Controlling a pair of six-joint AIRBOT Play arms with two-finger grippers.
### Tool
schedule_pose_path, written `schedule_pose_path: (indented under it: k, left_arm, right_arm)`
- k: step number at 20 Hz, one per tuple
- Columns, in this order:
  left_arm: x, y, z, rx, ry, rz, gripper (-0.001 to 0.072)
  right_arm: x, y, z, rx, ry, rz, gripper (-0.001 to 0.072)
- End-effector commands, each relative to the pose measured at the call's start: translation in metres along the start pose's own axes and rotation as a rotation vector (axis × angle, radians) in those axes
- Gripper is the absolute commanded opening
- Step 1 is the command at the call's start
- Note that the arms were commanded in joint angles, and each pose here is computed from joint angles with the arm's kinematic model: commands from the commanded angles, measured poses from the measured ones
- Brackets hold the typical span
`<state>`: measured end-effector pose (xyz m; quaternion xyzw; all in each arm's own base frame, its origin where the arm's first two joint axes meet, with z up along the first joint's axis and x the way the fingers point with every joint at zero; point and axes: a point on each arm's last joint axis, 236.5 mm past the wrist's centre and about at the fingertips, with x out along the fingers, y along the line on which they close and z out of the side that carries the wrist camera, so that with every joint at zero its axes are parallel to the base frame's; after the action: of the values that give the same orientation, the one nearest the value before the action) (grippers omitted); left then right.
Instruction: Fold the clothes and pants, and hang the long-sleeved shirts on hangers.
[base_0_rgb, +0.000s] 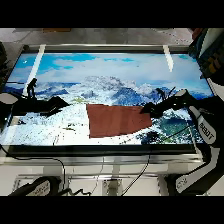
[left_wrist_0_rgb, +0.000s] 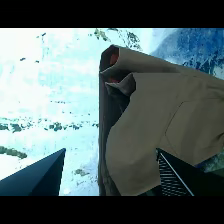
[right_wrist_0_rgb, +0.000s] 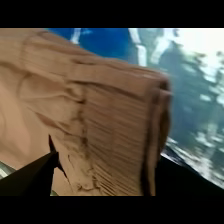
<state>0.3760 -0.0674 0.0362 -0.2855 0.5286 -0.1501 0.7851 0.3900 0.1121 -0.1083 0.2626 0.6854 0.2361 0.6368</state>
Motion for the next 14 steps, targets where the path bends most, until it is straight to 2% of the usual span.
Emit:
schedule_pose_path:
  k: [1, 2, 4, 6, 8, 9, 10, 11, 14]
  left_arm:
    - [-0.001, 0.000, 0.001, 0.001, -0.003, 0.001, 0.0639]
    - [-0.001, 0.000, 0.001, 0.010, -0.003, 0.001, 0.0639]
    - [0.000, 0.001, 0.001, 0.010, -0.001, 0.001, 0.0639]
    - [0.001, 0.001, 0.001, 0.033, 0.000, 0.001, 0.0638]
    - [0.001, 0.001, 0.001, 0.056, -0.001, 0.001, 0.0635]
    - [0.001, 0.001, 0.001, 0.066, -0.003, 0.002, 0.0521]
    - [0.000, 0.002, 0.003, 0.089, -0.008, 0.003, 0.0239]
    - [0.000, 0.002, 0.005, 0.114, -0.018, 0.006, -0.0003]
    - [-0.011, -0.007, 0.012, 0.221, -0.055, 0.007, 0.0003]
  right_arm:
    - [0.033, 0.001, -0.011, -0.032, 0.071, -0.034, 0.0611]
    - [0.039, 0.009, -0.013, -0.069, 0.083, -0.016, 0.0527]
    - [0.047, 0.032, -0.012, -0.157, 0.077, 0.041, 0.0403]
    - [0.049, 0.057, -0.005, -0.204, 0.045, 0.106, 0.0018]
    - [0.046, 0.076, 0.010, -0.220, -0.010, 0.145, 0.0024]
    - [0.041, 0.090, 0.018, -0.217, -0.039, 0.184, 0.0024]
    - [0.034, 0.105, 0.028, -0.212, -0.075, 0.231, 0.0024]
    - [0.024, 0.120, 0.036, -0.214, -0.113, 0.271, 0.0023]
    - [-0.021, 0.147, 0.058, -0.244, -0.223, 0.308, 0.0023]
